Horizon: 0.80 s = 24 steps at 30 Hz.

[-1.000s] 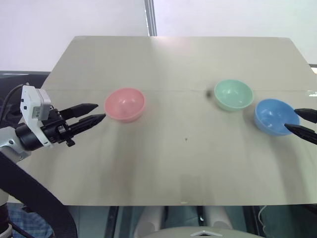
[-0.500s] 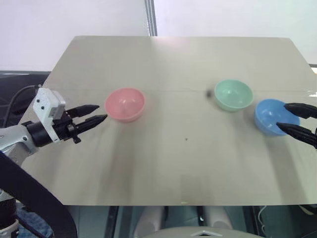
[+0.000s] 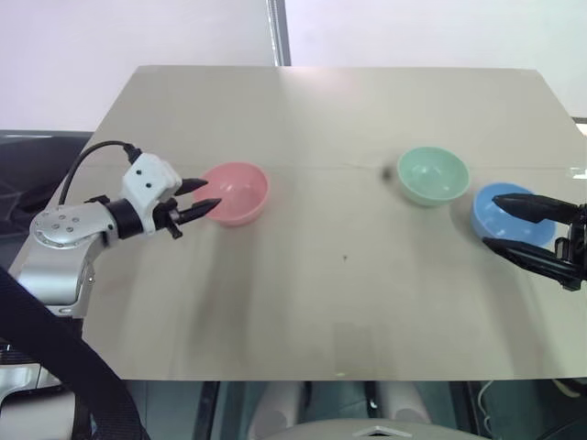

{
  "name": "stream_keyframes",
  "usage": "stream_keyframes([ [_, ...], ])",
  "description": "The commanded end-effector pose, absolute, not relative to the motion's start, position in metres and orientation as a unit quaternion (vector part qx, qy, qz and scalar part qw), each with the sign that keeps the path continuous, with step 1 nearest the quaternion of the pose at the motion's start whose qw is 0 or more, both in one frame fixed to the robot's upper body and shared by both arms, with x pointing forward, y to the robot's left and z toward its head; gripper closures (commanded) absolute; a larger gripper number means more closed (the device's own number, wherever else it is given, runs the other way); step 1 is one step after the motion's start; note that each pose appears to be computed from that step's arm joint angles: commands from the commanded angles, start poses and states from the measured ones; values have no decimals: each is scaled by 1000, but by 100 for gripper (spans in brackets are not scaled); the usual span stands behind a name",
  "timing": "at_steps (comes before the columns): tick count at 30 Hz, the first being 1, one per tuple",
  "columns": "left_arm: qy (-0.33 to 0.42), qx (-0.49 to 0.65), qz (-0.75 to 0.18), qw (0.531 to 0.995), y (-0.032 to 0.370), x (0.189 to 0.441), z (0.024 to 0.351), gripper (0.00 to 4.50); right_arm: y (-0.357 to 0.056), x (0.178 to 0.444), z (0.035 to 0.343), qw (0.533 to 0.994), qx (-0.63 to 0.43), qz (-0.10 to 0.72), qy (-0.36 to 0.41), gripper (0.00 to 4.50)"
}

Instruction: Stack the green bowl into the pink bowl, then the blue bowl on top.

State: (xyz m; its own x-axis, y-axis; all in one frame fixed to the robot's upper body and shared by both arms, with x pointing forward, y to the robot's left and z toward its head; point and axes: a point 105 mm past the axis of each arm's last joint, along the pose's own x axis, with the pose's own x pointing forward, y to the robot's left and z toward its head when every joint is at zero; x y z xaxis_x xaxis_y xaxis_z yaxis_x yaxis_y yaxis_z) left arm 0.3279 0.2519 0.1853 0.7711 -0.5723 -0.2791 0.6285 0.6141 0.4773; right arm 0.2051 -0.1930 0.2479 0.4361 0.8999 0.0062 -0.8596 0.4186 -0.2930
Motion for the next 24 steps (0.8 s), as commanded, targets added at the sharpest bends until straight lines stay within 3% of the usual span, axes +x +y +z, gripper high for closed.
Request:
stream_keyframes([
  [1, 43, 313, -351, 882, 248, 331, 187, 238, -184, 197, 254, 828, -127, 536, -100, 155],
  [24, 89, 420, -435, 791, 244, 330, 171, 238, -188, 199, 246, 842, -131, 515, -94, 155],
])
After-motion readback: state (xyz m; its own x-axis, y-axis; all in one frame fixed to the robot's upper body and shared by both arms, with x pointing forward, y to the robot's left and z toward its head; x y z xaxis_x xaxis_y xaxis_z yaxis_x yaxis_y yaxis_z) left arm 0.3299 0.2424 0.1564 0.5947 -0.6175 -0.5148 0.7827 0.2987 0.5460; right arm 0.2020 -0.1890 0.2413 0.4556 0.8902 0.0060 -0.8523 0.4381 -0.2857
